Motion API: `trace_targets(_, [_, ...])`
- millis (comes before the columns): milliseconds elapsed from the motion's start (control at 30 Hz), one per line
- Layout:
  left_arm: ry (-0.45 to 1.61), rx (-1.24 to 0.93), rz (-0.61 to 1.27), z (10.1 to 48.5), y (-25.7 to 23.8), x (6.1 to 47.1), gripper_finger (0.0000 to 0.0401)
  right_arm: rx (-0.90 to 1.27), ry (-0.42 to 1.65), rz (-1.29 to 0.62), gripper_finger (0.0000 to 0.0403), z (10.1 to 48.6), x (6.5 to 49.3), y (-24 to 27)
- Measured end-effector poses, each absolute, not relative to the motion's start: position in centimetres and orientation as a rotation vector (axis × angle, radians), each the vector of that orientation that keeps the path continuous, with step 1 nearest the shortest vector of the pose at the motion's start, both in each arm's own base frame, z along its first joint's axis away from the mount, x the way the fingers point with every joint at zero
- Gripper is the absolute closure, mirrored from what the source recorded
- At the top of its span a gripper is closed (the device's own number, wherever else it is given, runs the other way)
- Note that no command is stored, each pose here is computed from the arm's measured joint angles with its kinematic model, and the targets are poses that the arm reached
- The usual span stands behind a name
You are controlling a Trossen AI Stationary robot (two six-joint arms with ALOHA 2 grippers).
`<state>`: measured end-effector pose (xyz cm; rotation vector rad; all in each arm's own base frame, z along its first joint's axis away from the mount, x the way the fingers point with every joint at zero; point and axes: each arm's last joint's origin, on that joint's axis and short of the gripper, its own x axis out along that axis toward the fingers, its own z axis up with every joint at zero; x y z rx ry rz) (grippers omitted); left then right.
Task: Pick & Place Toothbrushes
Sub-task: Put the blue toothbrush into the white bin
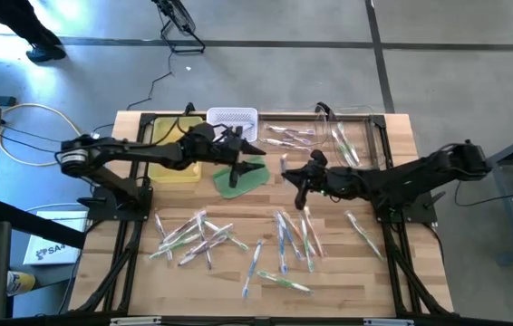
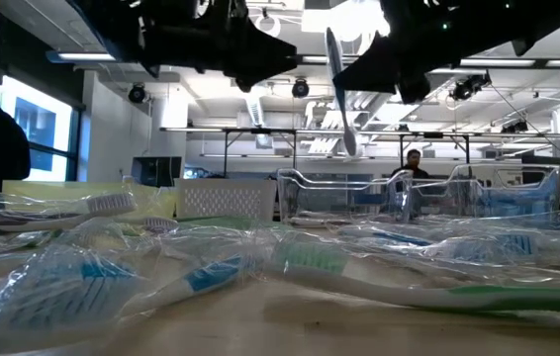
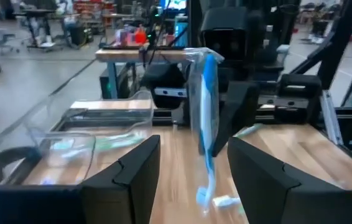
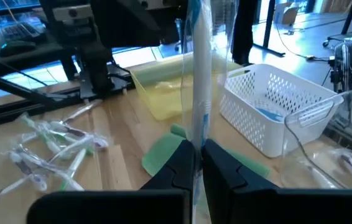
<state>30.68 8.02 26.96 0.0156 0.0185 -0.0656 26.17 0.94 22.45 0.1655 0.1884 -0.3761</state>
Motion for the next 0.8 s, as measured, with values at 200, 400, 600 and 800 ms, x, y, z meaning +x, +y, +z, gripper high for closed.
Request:
trace_targets(200, [-0.014, 0.101, -0.136, 25.9, 7.6, 31.8, 0.0217, 0.154, 0.162, -0.386, 0.0395, 22.5, 26.5, 0.9])
trace_targets(400, [-0.050, 0.115, -0.172, 25.9, 6.8, 33.3, 0.0217, 0.126, 0.128, -0.380, 0.0395, 22.5, 26.9, 0.9])
trace_targets(600, [-0.049, 0.069, -0.131, 26.4, 7.1, 34.0, 0.0217, 0.106, 0.126, -0.367, 0.0395, 22.4, 27.0, 1.2])
trace_targets(800, [-0.053, 0.058, -0.138, 26.6, 6.8, 34.1, 0.0217, 0.089, 0.104, -0.348, 0.0395, 22.5, 27.1, 1.5])
